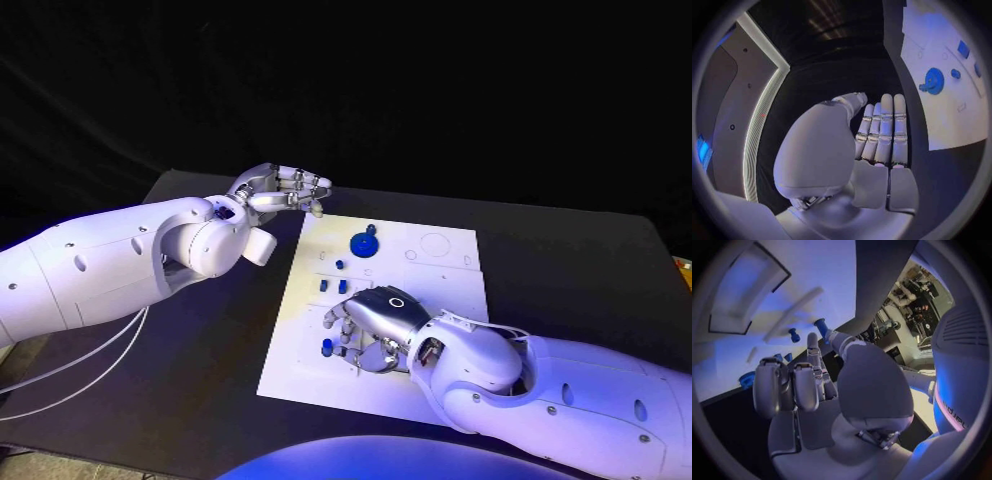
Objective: Assemble the parts on the task board
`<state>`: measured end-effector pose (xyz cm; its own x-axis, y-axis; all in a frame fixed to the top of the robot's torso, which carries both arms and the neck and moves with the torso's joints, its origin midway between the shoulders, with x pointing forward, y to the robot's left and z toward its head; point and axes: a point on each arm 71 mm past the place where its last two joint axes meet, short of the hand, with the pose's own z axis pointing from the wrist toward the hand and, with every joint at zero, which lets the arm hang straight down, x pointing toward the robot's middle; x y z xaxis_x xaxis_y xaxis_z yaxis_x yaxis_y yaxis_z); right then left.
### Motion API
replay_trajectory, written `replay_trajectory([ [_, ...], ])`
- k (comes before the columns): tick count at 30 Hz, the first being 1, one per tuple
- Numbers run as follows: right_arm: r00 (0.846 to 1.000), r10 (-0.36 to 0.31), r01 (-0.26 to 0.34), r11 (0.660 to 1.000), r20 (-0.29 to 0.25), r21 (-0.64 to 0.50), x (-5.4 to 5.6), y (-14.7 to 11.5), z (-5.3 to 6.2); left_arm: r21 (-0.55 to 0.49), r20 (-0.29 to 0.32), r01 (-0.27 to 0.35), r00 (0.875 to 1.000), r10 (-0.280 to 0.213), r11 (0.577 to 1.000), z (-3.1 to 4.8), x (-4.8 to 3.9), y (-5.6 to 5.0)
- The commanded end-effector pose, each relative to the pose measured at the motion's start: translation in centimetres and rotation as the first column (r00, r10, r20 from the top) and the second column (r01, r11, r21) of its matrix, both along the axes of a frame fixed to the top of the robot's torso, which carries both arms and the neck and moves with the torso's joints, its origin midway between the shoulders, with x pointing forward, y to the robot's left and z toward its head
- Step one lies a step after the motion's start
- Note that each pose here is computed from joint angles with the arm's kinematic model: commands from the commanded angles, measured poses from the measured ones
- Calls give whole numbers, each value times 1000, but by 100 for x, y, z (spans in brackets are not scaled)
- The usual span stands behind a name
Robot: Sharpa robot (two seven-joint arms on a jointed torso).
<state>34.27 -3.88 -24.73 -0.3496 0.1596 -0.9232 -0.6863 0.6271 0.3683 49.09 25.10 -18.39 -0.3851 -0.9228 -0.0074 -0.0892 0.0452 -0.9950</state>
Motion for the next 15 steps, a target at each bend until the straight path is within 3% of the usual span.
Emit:
replay_trajectory([
  [1, 1000, -18, 18, 994, -2, 105, 5, -78, 106, -12, 1, 13, 1000, -13, 1000, 9, -5, -14],
  [6, 999, -39, 42, 984, -20, 173, 35, -243, 219, -10, 1, 11, 1000, -11, 1000, 7, -4, -3],
  [10, 991, -97, 117, 963, -90, 245, 112, -483, 312, -11, 0, 10, 1000, -10, 1000, 2, -3, -3],
  [13, 957, -198, 238, 955, -214, 179, 244, -775, 301, -12, -1, 11, 1000, -11, 1000, -5, -5, -4],
  [14, 941, -234, 275, 950, -243, 150, 293, -880, 297, -13, -1, 10, 1000, -10, 1000, -9, -8, -4],
  [15, 938, -241, 282, 949, -248, 144, 301, -901, 296, -13, -1, 10, 1000, -10, 1000, -10, -8, -4],
])
